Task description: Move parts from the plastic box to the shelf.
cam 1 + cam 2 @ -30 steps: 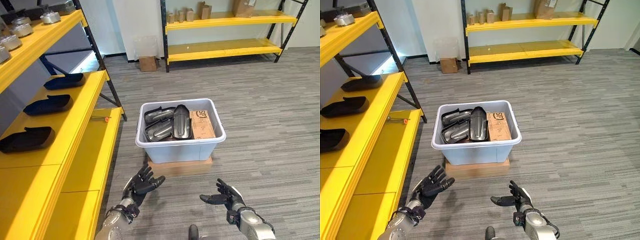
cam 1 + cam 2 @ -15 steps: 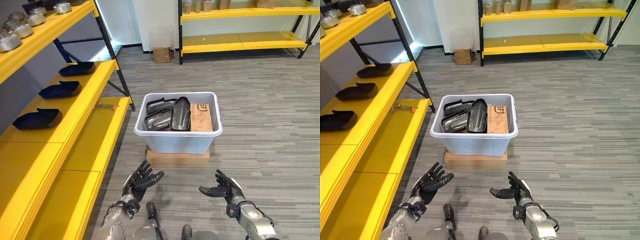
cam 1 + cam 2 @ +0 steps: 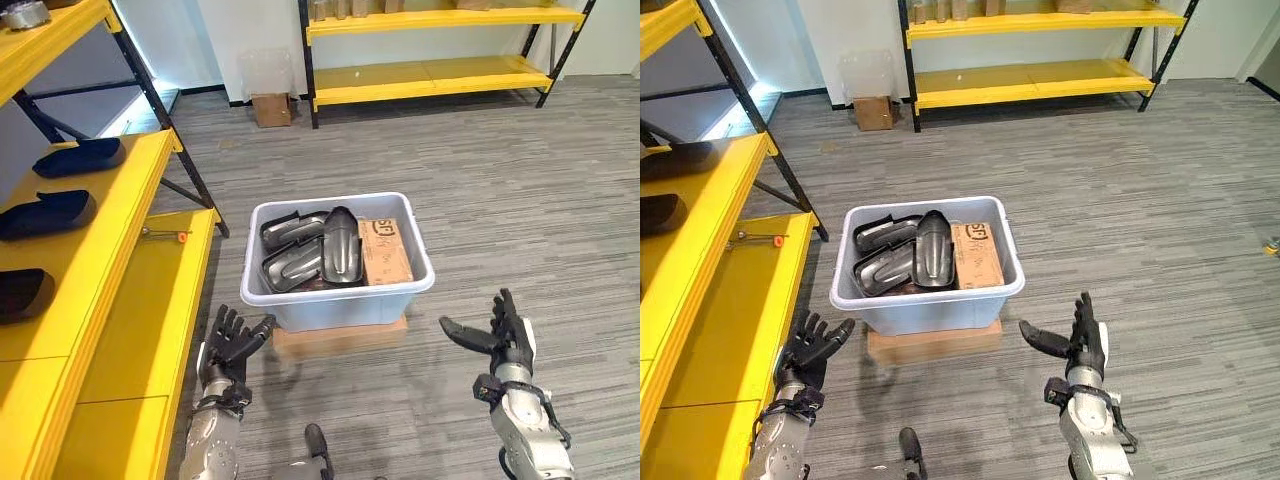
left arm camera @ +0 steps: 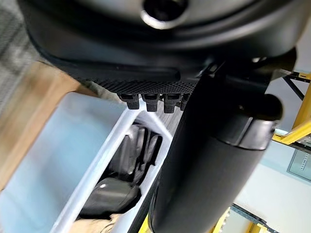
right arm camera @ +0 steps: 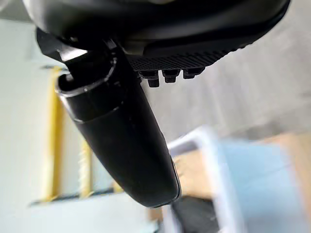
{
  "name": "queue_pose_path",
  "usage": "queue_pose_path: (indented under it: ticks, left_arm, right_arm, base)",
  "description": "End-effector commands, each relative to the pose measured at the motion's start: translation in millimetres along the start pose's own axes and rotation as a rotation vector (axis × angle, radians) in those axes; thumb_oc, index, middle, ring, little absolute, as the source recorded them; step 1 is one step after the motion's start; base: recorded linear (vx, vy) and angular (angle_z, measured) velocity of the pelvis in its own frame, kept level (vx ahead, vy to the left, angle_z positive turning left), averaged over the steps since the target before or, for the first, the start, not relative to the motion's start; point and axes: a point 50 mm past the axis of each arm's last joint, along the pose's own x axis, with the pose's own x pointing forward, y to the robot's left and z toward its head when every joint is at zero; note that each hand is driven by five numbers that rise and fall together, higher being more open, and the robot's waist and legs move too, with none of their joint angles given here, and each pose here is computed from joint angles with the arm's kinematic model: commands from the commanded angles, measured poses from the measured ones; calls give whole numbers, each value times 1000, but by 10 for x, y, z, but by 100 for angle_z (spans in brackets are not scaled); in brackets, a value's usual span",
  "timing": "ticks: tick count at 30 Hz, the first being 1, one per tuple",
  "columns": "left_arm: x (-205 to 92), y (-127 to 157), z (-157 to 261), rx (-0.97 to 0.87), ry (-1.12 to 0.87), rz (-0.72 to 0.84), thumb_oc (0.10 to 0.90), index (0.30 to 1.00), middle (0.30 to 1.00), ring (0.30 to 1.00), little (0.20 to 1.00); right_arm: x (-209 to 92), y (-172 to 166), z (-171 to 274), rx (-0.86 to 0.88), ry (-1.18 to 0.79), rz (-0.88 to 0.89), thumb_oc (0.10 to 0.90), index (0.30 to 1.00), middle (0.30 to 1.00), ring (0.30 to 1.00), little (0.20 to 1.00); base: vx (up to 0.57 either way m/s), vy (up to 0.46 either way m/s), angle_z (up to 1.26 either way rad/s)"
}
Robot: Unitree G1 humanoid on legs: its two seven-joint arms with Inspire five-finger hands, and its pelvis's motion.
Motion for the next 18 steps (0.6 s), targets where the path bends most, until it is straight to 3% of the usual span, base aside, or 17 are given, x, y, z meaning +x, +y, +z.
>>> queue_pose_path:
  ticks: [1, 9, 18]
  left_arm:
    - [73, -162, 585, 58, -314, -119, 900, 1000, 1000, 1000, 1000]
    - [35, -416, 1178, 61, -571, -238, 900, 1000, 1000, 1000, 1000]
    - [-117, -695, 1473, 110, -674, -438, 900, 1000, 1000, 1000, 1000]
  right_arm:
    - [94, 73, 561, 32, -354, -2, 900, 1000, 1000, 1000, 1000]
    - [14, 101, 1010, 38, -617, -31, 900, 1000, 1000, 1000, 1000]
    - [-67, 133, 1206, 97, -714, -57, 900, 1000, 1000, 1000, 1000]
  base:
    - [177, 105, 11]
    - [167, 93, 2]
    - [131, 105, -2]
